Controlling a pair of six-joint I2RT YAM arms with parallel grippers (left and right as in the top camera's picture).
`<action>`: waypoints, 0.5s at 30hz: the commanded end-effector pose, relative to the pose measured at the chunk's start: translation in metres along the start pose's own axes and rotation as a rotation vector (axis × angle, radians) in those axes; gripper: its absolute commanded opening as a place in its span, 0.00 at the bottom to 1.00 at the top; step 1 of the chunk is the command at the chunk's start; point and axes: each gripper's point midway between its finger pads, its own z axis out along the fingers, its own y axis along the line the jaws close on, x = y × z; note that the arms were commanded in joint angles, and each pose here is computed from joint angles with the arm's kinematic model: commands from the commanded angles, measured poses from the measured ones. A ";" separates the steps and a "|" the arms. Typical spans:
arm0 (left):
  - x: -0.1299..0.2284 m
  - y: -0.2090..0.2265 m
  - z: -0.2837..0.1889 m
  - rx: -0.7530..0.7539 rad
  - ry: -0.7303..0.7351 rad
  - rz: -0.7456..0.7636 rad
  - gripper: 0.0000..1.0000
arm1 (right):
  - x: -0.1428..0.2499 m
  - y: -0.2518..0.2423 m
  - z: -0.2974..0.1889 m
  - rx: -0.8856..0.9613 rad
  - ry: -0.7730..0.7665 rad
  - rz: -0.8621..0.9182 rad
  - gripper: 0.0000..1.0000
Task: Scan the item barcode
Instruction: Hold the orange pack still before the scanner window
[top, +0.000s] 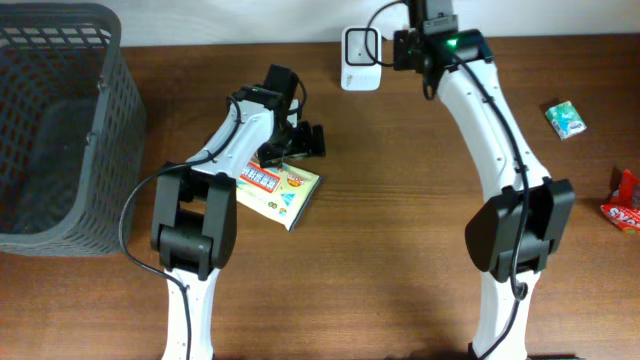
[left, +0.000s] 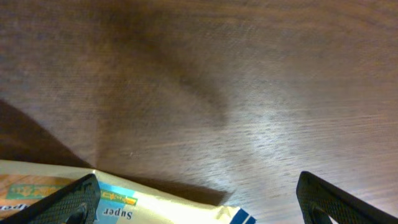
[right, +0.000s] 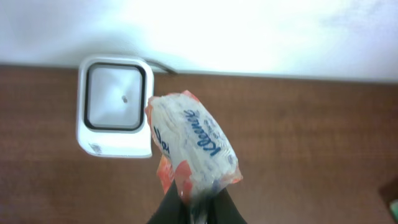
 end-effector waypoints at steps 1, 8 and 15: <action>-0.001 0.011 -0.006 -0.097 -0.025 0.024 0.99 | -0.016 0.009 -0.008 0.032 -0.062 -0.070 0.04; -0.001 0.017 -0.006 -0.131 -0.031 0.025 0.99 | -0.007 0.044 0.028 0.003 -0.085 -0.138 0.04; -0.001 0.017 -0.005 -0.132 -0.031 0.025 0.97 | 0.000 0.085 0.045 -0.003 -0.124 -0.546 0.04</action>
